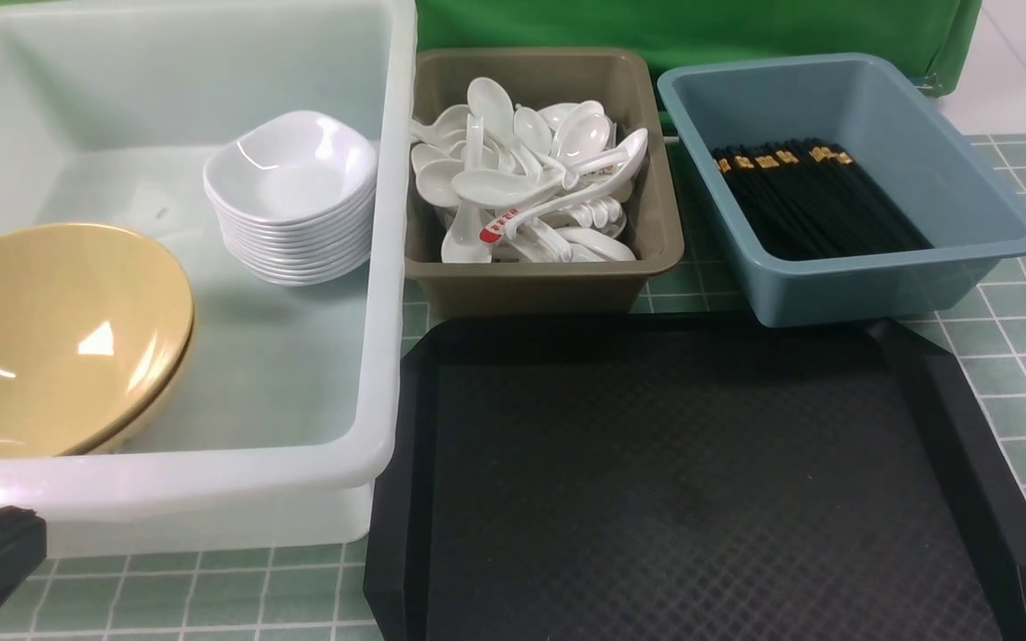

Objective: On blue table put chopsticks spoon bowls plates into blue grey white boxes.

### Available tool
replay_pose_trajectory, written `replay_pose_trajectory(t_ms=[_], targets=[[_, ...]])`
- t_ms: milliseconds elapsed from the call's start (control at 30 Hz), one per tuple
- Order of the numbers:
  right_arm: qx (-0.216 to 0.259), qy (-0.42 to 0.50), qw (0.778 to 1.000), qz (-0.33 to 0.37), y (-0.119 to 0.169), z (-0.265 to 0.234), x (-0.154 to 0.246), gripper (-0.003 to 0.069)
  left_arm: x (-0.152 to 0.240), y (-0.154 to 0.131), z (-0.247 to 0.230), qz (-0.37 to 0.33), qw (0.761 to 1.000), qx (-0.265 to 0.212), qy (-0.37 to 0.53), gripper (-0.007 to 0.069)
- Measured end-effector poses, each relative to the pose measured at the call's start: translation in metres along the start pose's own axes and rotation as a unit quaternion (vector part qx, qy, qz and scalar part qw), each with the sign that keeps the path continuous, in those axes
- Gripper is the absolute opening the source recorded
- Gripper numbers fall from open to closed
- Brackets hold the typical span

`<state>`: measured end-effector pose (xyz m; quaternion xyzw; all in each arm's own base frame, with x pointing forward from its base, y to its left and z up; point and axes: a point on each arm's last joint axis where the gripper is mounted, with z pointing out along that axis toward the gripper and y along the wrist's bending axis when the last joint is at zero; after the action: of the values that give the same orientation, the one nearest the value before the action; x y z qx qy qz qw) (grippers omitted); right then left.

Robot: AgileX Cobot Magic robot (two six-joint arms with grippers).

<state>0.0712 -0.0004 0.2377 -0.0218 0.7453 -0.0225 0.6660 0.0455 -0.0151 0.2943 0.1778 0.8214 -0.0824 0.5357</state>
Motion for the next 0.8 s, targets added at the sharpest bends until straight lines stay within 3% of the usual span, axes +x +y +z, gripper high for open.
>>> replay_pose_trajectory(t_ms=[167,400,800], targets=[[0.055,0.005,0.998,0.031,-0.004,-0.008,0.050,0.0047,0.000,0.000,0.000,0.000,1.000,0.000,0.000,-0.0006],[0.058,0.062,0.995,0.046,-0.003,-0.011,0.062,0.0047,0.000,0.000,0.000,0.000,1.000,0.000,0.001,-0.0006],[0.058,0.066,0.995,0.046,-0.003,-0.011,0.063,0.0048,0.000,0.000,0.000,0.000,1.000,0.000,0.001,-0.0006]])
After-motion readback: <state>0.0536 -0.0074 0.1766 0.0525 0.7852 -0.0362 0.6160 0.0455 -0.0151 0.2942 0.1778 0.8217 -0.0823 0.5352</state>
